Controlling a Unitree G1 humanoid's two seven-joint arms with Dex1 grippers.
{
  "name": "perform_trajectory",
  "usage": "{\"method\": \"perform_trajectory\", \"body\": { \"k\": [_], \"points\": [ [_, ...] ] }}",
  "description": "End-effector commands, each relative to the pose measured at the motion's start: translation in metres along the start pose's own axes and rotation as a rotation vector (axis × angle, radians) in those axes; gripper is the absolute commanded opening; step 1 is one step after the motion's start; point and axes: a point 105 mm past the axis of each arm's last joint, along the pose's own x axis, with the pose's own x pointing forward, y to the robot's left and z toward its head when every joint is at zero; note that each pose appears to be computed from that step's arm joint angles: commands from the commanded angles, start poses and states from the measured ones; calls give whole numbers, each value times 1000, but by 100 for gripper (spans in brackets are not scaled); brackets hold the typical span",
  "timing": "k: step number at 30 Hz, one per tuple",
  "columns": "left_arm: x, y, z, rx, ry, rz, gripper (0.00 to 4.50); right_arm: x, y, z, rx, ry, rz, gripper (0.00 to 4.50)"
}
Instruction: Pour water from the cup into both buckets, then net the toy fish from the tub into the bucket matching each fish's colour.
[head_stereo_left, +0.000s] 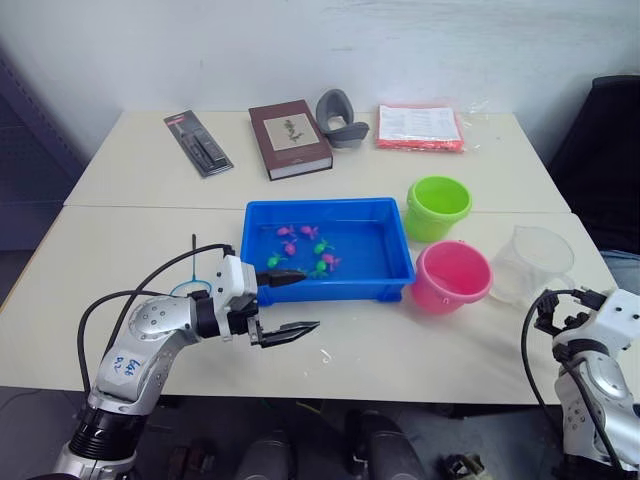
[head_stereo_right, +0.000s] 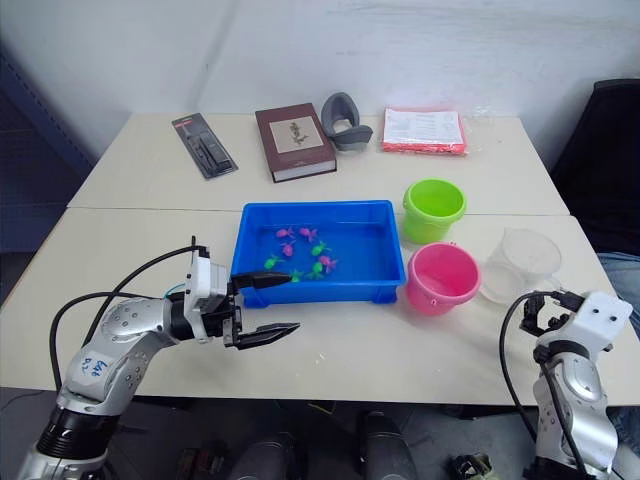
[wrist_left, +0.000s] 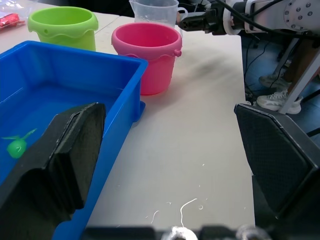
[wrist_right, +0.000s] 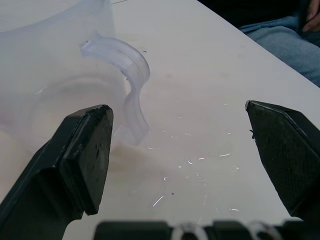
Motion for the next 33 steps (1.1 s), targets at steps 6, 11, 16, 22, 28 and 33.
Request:
{"method": "perform_trajectory", "body": {
  "k": [6,11,16,22,28,33],
  "points": [
    [7,-2,11,41,-27,-24,444,17,-7,17,49,-63,-26,450],
    [6,-4,8,34,-21,-22,444,23,-10,18,81,-86,-51,450],
    [6,-5,7,29,-19,-18,444,29,-8,18,108,-109,-47,450],
    [7,-4,7,30,-17,-22,450,33,0,17,134,-125,-8,262],
    [7,0,8,30,-20,-20,450,26,2,28,135,-164,17,6],
    [8,-1,14,-38,-54,-45,450,10,6,48,78,-195,72,6]
  ]
}}
